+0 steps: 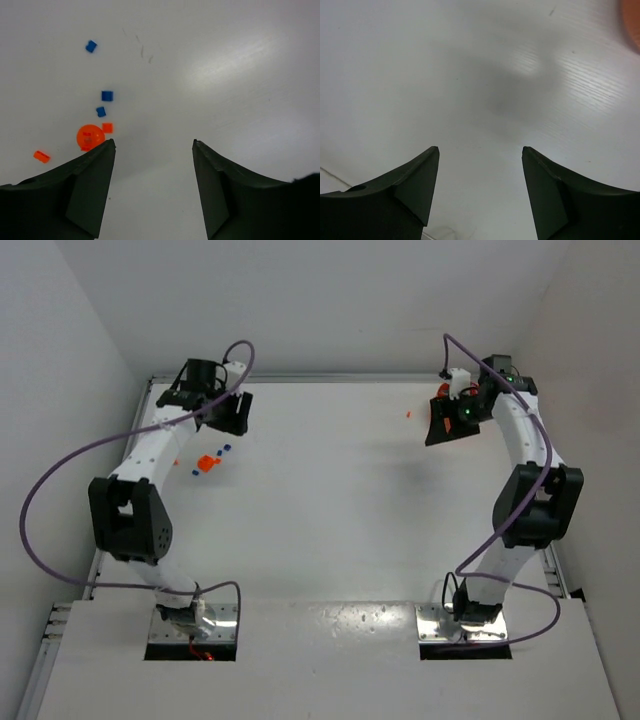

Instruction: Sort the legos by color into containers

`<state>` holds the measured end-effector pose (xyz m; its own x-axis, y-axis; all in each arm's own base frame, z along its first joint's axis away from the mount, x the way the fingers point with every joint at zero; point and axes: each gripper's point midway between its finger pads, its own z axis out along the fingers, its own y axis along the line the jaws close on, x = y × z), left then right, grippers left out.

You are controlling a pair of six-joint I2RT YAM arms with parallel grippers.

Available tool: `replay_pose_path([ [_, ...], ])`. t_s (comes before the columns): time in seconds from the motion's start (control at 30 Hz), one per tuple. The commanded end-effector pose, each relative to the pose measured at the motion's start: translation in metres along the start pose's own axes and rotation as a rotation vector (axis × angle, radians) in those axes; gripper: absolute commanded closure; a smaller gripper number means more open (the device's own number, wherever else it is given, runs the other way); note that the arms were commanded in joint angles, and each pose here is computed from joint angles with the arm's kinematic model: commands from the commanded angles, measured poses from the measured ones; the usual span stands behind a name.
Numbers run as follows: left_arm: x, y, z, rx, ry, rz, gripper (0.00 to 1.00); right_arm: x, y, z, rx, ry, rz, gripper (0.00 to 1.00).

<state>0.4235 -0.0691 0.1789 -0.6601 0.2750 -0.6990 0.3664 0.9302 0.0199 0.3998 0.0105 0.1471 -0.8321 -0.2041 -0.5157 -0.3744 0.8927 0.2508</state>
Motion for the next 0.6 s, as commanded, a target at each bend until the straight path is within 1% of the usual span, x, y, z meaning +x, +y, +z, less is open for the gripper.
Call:
replay_pose_path([
  [0.0, -0.043, 0.028, 0.006, -0.037, -0.045, -0.027, 0.35, -0.025, 0.033, -0.016, -0.044, -0.067, -0.071, 0.32],
  [0.03, -0.042, 0.030, 0.012, -0.030, -0.014, -0.033, 0.36, -0.025, 0.034, -0.014, -0.037, -0.061, -0.079, 0.32],
  [0.07, -0.063, 0.034, 0.012, -0.037, -0.044, -0.027, 0.37, -0.027, 0.037, -0.009, -0.043, -0.059, -0.089, 0.32],
  [0.1, -0.052, 0.041, 0.037, -0.047, 0.017, -0.038, 0.37, -0.027, 0.037, -0.009, -0.043, -0.059, -0.089, 0.32],
  [0.13, -0.057, 0.045, 0.038, -0.060, 0.029, -0.056, 0.39, -0.024, 0.040, 0.001, -0.067, -0.036, -0.088, 0.32],
  [0.2, -0.042, 0.049, 0.061, -0.067, 0.098, -0.075, 0.40, -0.024, 0.046, 0.003, -0.080, -0.015, -0.099, 0.32],
  [0.27, -0.040, 0.054, 0.069, -0.088, 0.110, -0.086, 0.40, -0.028, 0.047, 0.006, -0.060, -0.009, -0.132, 0.32],
  [0.3, -0.035, 0.060, 0.081, -0.092, 0.122, -0.105, 0.39, -0.028, 0.045, 0.006, -0.050, -0.006, -0.132, 0.32],
  [0.33, -0.043, 0.062, 0.084, -0.096, 0.106, -0.103, 0.39, -0.027, 0.047, 0.009, -0.050, 0.011, -0.144, 0.32],
  [0.37, -0.043, 0.065, 0.089, -0.104, 0.109, -0.103, 0.37, -0.029, 0.045, 0.013, -0.051, 0.013, -0.143, 0.32],
  [0.47, -0.039, 0.072, 0.109, -0.112, 0.127, -0.080, 0.37, -0.028, 0.040, 0.022, -0.060, 0.042, -0.138, 0.32],
  [0.5, -0.038, 0.073, 0.113, -0.111, 0.131, -0.070, 0.37, -0.031, 0.045, 0.024, -0.075, 0.047, -0.142, 0.32],
  [0.57, -0.035, 0.081, 0.120, -0.117, 0.137, -0.080, 0.34, -0.027, 0.043, 0.030, -0.083, 0.069, -0.140, 0.32],
])
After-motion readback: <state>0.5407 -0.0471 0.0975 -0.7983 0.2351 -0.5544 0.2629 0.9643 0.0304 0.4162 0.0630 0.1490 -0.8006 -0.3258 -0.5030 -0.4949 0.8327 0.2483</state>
